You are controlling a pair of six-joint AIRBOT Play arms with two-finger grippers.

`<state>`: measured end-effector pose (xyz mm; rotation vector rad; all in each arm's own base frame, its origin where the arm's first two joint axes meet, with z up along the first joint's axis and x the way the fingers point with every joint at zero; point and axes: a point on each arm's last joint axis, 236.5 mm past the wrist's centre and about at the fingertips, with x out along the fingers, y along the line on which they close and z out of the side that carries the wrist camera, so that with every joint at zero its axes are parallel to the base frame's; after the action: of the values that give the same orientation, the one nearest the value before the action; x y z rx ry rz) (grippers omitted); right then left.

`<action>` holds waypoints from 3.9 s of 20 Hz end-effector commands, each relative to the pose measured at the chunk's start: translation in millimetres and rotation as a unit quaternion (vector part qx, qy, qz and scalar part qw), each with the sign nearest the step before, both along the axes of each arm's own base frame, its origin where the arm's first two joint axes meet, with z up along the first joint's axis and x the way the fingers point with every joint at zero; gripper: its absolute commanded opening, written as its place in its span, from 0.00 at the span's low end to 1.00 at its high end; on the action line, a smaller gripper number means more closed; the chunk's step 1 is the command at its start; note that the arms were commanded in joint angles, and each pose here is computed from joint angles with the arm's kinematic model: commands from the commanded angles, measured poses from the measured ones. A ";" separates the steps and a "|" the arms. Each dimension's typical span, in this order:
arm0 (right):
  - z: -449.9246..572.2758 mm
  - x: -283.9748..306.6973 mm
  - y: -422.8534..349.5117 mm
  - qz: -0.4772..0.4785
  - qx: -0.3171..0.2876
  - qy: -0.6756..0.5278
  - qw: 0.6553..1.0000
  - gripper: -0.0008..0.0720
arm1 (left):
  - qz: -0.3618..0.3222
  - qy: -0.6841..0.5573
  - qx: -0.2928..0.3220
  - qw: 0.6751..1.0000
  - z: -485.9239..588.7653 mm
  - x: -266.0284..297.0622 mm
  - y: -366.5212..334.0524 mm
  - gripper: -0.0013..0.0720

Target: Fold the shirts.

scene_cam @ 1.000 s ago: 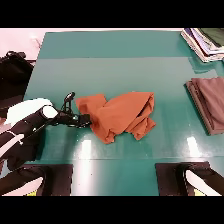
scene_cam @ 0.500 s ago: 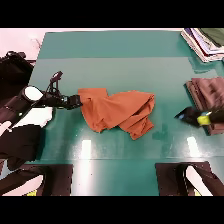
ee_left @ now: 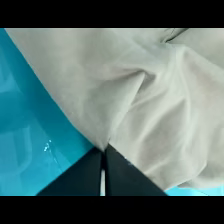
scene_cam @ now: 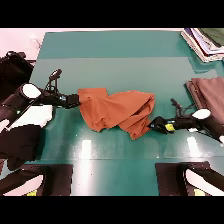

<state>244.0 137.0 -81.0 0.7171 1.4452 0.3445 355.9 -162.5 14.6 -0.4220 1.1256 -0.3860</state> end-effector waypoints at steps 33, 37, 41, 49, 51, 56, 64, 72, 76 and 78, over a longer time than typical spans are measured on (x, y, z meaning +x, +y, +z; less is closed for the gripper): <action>288.8 131.6 -157.1 -0.057 -0.219 -0.216 0.950 0.04 | -0.032 -0.321 0.127 0.938 305.3 86.9 33.1 0.05; 175.0 168.1 -153.5 -0.033 -0.210 -0.105 0.972 0.04 | -0.040 -0.209 0.121 0.970 170.8 169.7 15.2 0.05; 143.4 211.6 -140.3 -0.047 -0.180 -0.121 0.975 0.31 | -0.016 -0.147 0.119 0.982 108.9 191.2 16.4 0.79; 198.4 182.2 -131.3 0.008 -0.151 -0.159 0.976 0.54 | -0.011 -0.035 0.136 0.990 121.6 108.3 77.4 0.76; 201.0 164.9 -124.4 0.008 -0.152 -0.166 0.974 0.54 | -0.010 0.007 0.136 0.991 85.3 69.5 79.7 0.76; 199.3 139.2 -104.9 0.003 -0.151 -0.189 0.970 0.54 | 0.000 0.136 0.094 0.986 -31.3 -57.9 69.9 0.76; 203.5 127.6 -96.1 -0.002 -0.140 -0.201 0.970 0.54 | -0.022 0.162 -0.011 0.986 -91.9 -120.3 2.5 0.76; 163.5 89.8 -145.8 -0.028 -0.158 -0.107 0.981 0.54 | -0.025 0.147 -0.014 0.989 -78.8 -110.8 -10.7 0.05; 85.6 39.2 -199.1 -0.138 -0.146 -0.004 0.980 0.30 | -0.036 0.098 -0.024 0.994 -40.6 -80.1 -19.3 0.05; 50.8 18.4 -207.5 -0.181 -0.127 0.035 0.975 0.26 | -0.036 0.079 -0.028 0.996 -27.2 -69.1 -21.8 0.05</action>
<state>293.8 -53.3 13.3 0.6354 1.3207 -0.0427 271.6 -180.1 -32.9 -0.4745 1.3409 -0.4326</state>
